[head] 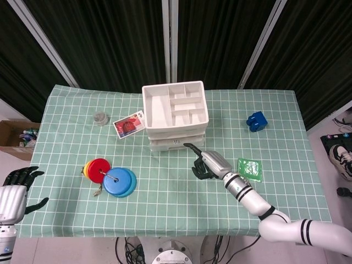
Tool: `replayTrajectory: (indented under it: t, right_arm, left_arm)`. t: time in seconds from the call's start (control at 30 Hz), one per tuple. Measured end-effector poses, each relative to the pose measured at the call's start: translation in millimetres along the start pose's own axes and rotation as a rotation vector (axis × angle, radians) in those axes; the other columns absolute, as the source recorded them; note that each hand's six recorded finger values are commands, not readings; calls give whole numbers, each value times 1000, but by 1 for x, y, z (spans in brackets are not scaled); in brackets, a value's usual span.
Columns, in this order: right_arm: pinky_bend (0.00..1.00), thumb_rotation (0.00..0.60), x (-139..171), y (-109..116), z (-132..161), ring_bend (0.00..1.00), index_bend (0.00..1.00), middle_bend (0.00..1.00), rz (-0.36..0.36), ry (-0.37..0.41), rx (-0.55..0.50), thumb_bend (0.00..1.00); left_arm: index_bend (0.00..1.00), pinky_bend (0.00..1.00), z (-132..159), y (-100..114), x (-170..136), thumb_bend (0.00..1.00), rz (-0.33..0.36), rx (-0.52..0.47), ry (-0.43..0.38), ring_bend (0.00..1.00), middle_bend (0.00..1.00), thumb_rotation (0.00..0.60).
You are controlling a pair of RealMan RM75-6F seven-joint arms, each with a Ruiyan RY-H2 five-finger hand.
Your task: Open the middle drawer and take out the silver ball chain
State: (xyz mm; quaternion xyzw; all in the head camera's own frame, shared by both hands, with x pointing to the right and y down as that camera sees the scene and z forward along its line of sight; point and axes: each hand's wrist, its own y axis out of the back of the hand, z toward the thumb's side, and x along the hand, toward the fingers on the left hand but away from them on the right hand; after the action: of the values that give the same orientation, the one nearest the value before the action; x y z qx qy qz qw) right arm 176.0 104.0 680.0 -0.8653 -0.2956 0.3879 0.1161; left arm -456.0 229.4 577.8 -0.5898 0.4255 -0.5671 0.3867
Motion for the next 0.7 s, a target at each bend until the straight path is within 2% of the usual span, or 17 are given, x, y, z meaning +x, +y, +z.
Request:
replayTrajectory:
  t: [0.4, 0.7]
  right_arm:
    - [741, 600, -24, 7, -3, 706, 96, 769, 15, -61, 51, 477]
    - [758, 600, -28, 5, -3, 711, 191, 782, 36, -91, 53, 477]
  left_arm:
    - [296, 197, 0, 1, 0, 41, -5, 5, 2, 179, 216, 600]
    - [296, 197, -2, 0, -1, 40, -7, 3, 10, 180, 216, 600]
